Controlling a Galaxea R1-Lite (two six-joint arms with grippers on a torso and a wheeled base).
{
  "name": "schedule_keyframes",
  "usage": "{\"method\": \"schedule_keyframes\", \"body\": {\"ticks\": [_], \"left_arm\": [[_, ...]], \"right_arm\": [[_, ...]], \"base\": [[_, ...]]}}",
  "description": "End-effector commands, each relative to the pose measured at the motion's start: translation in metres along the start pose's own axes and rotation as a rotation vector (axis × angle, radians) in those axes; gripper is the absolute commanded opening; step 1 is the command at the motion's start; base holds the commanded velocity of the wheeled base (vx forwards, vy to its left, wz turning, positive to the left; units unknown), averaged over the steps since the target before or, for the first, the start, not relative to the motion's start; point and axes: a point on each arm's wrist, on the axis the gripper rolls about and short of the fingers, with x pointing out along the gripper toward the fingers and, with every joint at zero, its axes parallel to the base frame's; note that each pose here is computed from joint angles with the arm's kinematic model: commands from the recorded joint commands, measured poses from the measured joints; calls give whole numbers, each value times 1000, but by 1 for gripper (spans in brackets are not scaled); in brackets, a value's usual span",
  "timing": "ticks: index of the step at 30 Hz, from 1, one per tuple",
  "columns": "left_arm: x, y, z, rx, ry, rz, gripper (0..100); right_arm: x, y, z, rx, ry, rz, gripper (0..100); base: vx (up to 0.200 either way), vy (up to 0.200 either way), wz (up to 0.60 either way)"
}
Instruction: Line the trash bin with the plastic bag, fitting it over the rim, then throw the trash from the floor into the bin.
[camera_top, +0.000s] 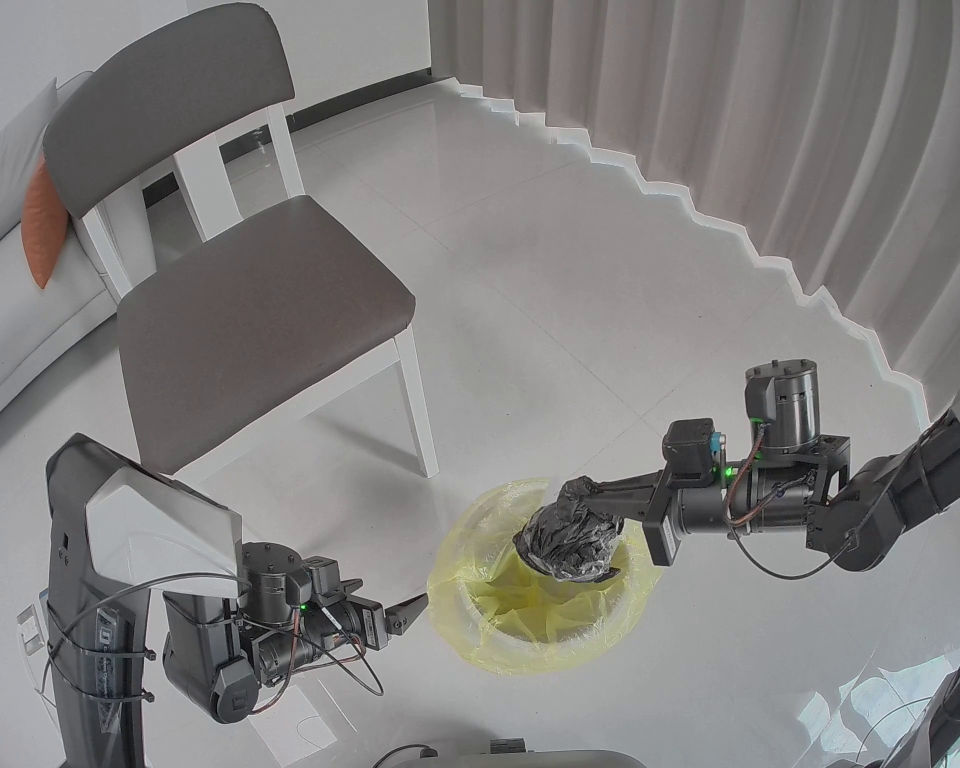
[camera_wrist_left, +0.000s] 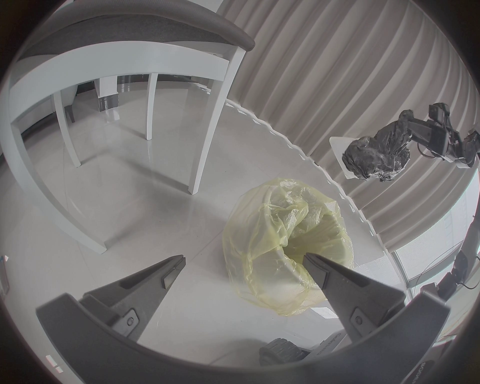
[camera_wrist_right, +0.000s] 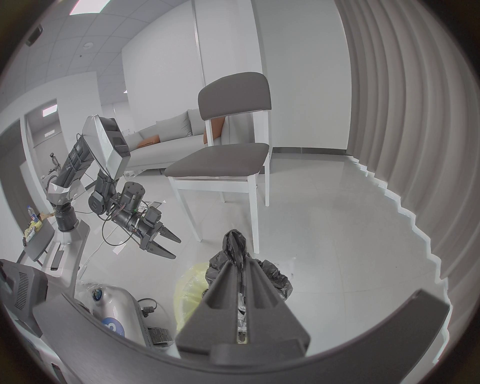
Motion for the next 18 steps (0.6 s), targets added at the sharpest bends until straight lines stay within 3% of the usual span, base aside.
{"method": "schedule_keyframes", "body": {"ticks": [1, 18], "left_arm": [[-1, -3, 4, 7, -25, -10, 100], [-1, -10, 3, 18, -23, -27, 100]], "right_arm": [[18, -4, -23, 41, 62, 28, 0], [45, -9, -75, 94, 127, 68, 0]], "base": [[0, 0, 0], [0, 0, 0]]}}
